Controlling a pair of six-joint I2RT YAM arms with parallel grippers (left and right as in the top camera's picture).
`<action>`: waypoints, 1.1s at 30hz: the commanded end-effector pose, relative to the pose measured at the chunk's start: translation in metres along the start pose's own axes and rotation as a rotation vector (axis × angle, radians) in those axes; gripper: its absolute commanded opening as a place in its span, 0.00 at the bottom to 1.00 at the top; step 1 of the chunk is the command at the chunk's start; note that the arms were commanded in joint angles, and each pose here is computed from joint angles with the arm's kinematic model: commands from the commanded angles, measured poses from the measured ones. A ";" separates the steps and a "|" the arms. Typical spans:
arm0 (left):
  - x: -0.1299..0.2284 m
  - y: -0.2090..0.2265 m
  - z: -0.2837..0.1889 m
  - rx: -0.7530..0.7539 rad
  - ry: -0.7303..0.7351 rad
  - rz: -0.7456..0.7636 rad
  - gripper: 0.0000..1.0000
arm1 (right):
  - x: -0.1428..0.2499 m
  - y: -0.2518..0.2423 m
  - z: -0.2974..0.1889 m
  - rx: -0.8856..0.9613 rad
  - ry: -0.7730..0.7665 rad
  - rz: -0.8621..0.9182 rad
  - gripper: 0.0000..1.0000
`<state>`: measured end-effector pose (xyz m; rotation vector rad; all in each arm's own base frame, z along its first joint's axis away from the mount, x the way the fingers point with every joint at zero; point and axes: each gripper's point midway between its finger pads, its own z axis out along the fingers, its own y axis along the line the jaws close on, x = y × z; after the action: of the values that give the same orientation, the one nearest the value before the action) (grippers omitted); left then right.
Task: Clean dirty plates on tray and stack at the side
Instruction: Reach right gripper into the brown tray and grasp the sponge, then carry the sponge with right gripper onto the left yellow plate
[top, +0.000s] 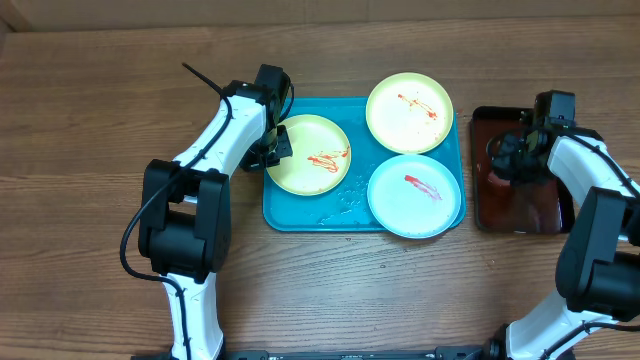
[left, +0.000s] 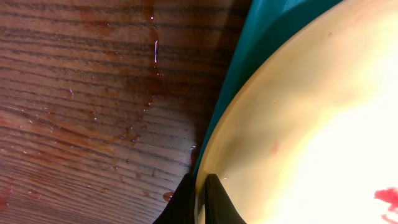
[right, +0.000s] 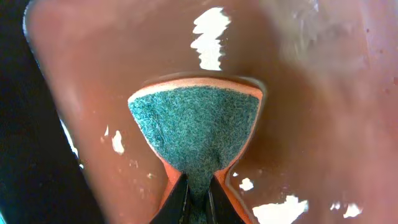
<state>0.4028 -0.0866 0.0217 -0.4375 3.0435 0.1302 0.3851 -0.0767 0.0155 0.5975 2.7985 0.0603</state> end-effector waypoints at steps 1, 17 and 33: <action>-0.007 0.010 0.003 -0.050 -0.018 0.016 0.04 | 0.003 -0.001 0.001 -0.005 0.012 0.020 0.04; -0.012 -0.005 0.003 0.021 -0.033 0.013 0.04 | -0.037 0.032 -0.088 -0.109 0.060 0.050 0.04; 0.001 -0.038 -0.001 0.213 0.042 0.107 0.04 | 0.015 0.202 -0.136 -0.658 0.146 -0.277 0.04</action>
<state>0.4105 -0.1184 0.0222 -0.3076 3.0631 -0.1488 0.4144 0.0812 0.1344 0.1660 2.7908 0.8396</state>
